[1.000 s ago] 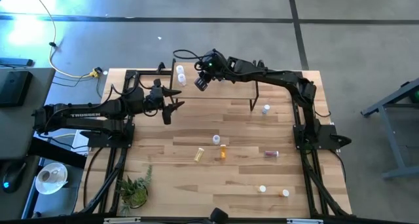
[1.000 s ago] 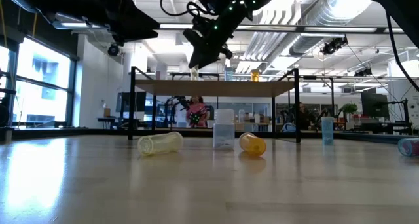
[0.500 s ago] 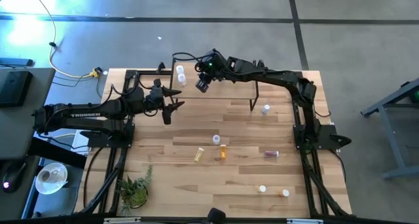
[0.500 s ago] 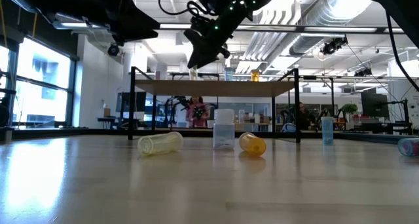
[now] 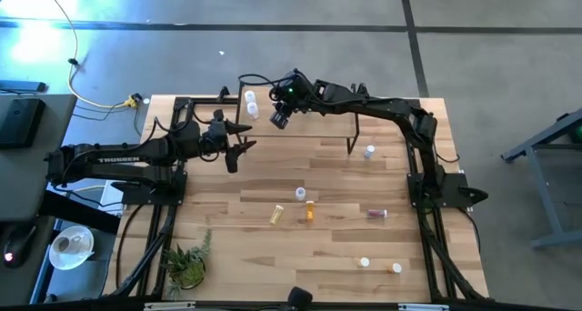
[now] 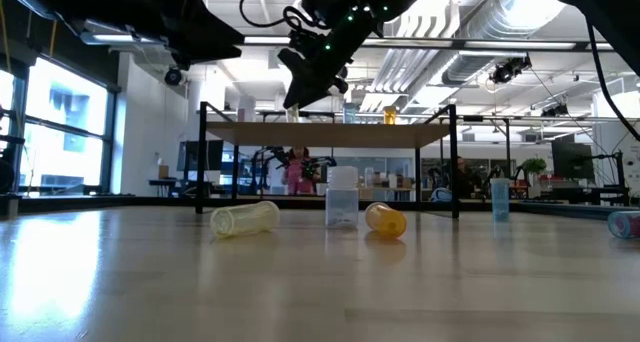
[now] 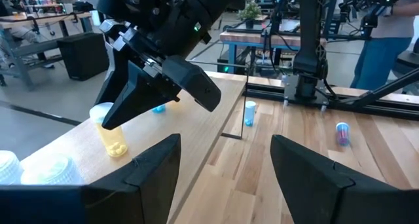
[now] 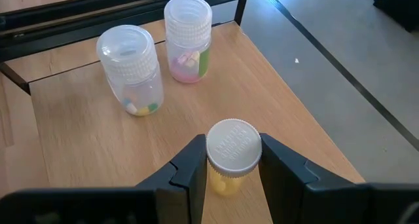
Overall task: Pick and place medicine bottles onto shelf by color
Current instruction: Put the top right yellow pill bottle on the shelf
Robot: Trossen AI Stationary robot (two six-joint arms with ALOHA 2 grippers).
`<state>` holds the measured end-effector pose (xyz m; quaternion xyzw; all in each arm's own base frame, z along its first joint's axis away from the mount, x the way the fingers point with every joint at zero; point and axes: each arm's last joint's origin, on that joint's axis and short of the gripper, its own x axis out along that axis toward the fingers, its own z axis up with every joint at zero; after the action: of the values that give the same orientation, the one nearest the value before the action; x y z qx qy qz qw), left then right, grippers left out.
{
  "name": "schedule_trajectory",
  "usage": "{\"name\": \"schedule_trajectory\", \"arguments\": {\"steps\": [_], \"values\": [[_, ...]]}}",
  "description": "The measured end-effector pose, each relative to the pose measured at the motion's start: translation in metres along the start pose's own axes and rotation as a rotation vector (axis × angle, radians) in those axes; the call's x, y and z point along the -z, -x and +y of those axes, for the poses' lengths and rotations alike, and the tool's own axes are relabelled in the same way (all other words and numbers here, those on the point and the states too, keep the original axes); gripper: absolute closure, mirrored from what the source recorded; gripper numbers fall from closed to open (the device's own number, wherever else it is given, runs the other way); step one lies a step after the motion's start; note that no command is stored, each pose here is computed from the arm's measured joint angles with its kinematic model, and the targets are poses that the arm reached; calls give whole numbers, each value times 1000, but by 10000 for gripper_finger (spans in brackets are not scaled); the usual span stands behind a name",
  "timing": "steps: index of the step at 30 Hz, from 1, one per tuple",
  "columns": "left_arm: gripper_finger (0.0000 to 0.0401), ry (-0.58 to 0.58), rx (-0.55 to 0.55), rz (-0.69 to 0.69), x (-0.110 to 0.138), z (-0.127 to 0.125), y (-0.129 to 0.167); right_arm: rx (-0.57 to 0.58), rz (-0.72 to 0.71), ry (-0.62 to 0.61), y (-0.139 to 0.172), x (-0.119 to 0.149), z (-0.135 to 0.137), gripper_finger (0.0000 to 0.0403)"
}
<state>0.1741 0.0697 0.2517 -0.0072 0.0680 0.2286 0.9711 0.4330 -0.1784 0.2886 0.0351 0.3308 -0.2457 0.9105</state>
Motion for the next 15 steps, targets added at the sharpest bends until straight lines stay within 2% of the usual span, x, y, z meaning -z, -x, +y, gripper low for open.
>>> {"name": "schedule_trajectory", "arguments": {"steps": [15], "values": [[174,0,0,0,0,0,0,6,23,-2,-1,3,1,274]]}}
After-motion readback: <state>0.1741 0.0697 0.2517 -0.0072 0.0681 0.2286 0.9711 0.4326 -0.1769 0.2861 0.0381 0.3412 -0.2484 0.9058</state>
